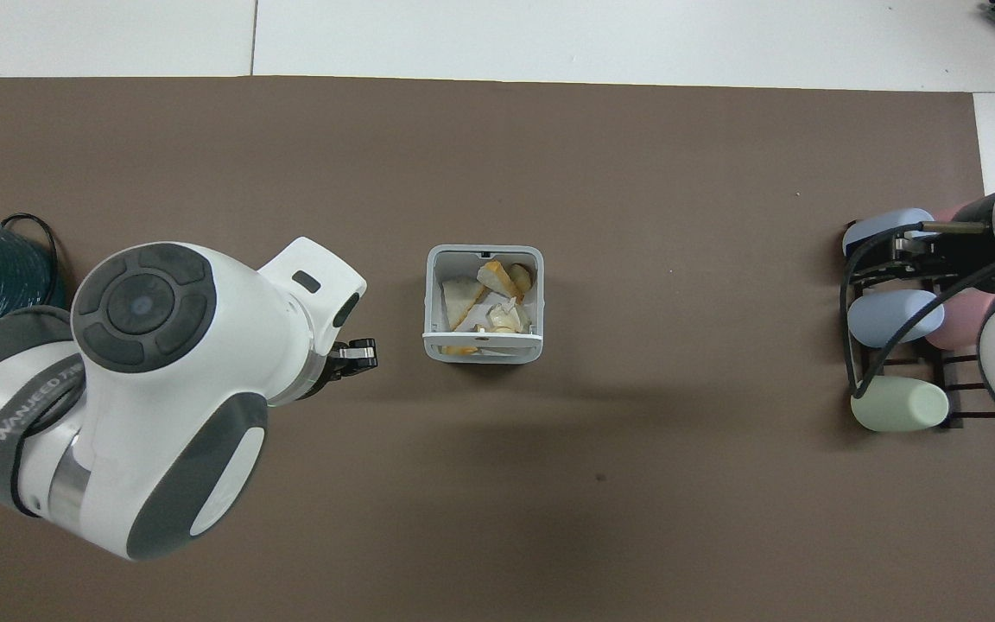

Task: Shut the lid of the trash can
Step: 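Move the left gripper toward the raised lid of the trash can, then push the raised lid down over the can with the left gripper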

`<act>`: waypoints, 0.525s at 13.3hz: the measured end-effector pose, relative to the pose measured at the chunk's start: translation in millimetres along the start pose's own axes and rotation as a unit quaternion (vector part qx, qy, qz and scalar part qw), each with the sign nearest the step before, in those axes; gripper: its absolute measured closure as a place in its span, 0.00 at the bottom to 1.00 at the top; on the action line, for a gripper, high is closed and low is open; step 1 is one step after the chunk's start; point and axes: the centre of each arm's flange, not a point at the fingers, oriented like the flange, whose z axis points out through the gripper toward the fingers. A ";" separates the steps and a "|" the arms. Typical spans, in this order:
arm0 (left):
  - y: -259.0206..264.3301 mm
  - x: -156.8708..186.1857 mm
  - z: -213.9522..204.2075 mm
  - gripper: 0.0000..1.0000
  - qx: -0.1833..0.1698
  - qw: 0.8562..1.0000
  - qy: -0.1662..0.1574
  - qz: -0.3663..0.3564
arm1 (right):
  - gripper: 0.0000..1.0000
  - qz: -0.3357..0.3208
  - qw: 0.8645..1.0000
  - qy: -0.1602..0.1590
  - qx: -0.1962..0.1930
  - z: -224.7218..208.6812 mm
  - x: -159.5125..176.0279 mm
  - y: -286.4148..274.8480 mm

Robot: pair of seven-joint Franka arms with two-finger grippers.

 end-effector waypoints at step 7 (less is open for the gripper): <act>46.1 -22.1 32.6 0.97 -0.059 0.992 0.059 -0.093 | 0.00 0.000 1.000 0.000 0.000 0.0 0.0 0.0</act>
